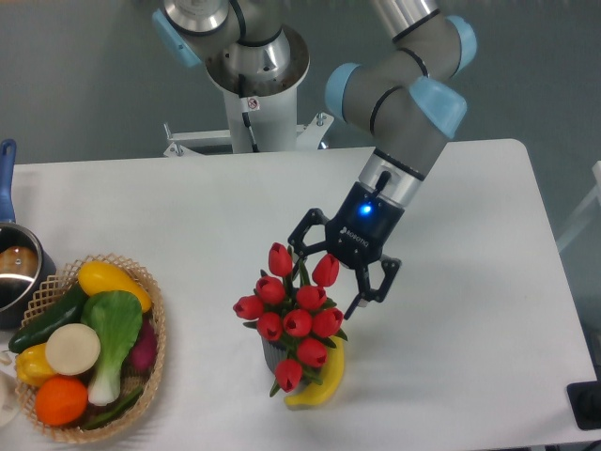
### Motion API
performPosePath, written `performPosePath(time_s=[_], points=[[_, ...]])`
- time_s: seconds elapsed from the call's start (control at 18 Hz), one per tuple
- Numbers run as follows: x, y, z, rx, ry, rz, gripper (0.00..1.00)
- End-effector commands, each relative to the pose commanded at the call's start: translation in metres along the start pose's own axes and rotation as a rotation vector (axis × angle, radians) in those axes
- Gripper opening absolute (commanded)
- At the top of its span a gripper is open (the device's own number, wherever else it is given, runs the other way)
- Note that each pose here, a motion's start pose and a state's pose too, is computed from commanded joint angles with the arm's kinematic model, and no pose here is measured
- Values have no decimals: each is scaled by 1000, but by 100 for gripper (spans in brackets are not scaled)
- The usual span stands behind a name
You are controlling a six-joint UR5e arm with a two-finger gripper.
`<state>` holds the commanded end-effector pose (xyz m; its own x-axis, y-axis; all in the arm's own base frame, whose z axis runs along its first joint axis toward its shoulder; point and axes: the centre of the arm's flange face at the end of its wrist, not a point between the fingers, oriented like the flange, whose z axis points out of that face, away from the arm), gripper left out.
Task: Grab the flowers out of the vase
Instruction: 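Lower the gripper onto the tulip stems above the vase rim, then close the gripper around the tulip stems and start lifting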
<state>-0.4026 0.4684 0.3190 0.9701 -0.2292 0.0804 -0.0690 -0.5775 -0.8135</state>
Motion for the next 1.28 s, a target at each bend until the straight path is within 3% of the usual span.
performPosePath(time_s=[0.17,0.39,0.56,0.94,1.28], points=[[2,-4,1,33,20,-56,97],[-1,-5,-6,49,14,-77,30],[-1,-6,-8,50,11,-77,1],[1,-13,-17,55,-2,-68,0],[17,-43,-48,86,-41,-69,0]])
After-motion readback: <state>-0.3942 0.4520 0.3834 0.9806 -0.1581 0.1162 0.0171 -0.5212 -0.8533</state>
